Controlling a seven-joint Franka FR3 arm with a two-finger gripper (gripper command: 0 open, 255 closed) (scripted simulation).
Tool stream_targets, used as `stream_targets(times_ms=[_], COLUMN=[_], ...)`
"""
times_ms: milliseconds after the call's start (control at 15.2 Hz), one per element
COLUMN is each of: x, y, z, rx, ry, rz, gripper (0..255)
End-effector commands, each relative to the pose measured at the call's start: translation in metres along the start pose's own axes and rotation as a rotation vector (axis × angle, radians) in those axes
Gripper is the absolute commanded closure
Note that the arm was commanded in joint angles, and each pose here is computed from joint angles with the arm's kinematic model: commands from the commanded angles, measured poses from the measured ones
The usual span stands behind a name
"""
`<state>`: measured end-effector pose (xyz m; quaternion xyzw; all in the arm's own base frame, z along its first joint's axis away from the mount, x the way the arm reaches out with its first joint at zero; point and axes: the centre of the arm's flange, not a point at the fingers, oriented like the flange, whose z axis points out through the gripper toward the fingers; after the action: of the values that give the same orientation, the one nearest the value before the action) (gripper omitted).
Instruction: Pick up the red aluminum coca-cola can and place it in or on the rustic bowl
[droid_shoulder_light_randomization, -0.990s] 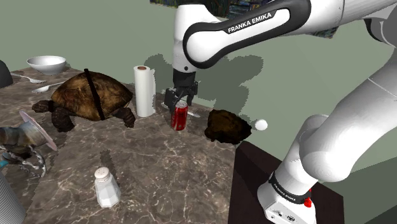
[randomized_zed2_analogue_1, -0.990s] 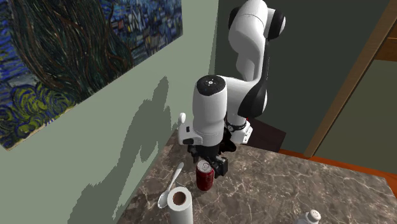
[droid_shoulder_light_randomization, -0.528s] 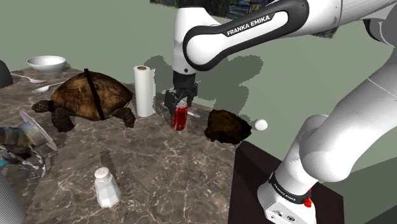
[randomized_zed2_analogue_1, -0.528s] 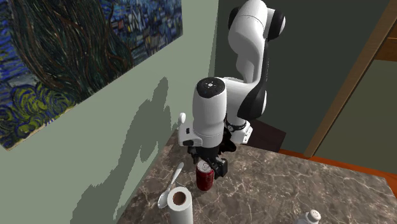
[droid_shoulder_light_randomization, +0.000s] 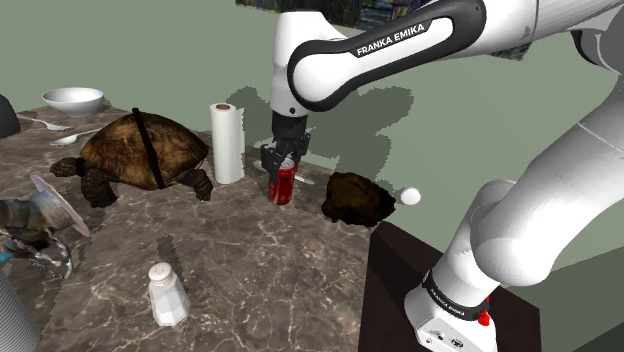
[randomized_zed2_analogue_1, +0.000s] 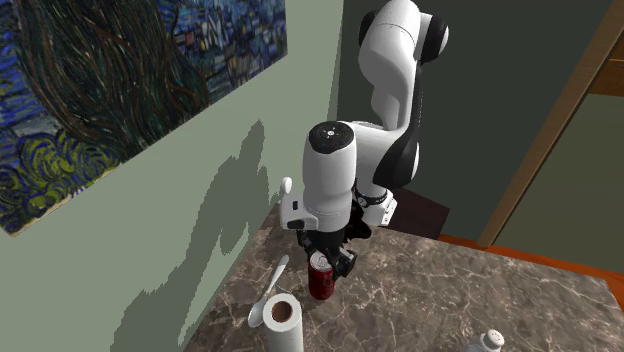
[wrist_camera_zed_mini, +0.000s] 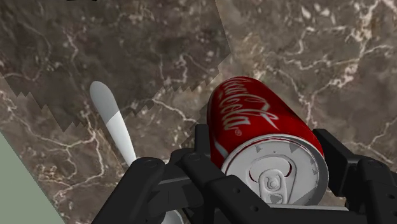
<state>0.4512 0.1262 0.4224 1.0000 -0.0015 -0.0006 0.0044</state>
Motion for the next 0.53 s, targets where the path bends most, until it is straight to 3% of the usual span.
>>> stream_targets(times_ms=[0, 462], x=[0.0, 0.0], y=[0.0, 0.0], z=[0.001, -0.026], rx=[0.0, 0.0], ry=[-0.001, -0.001], rz=[0.0, 0.0], gripper=[255, 255])
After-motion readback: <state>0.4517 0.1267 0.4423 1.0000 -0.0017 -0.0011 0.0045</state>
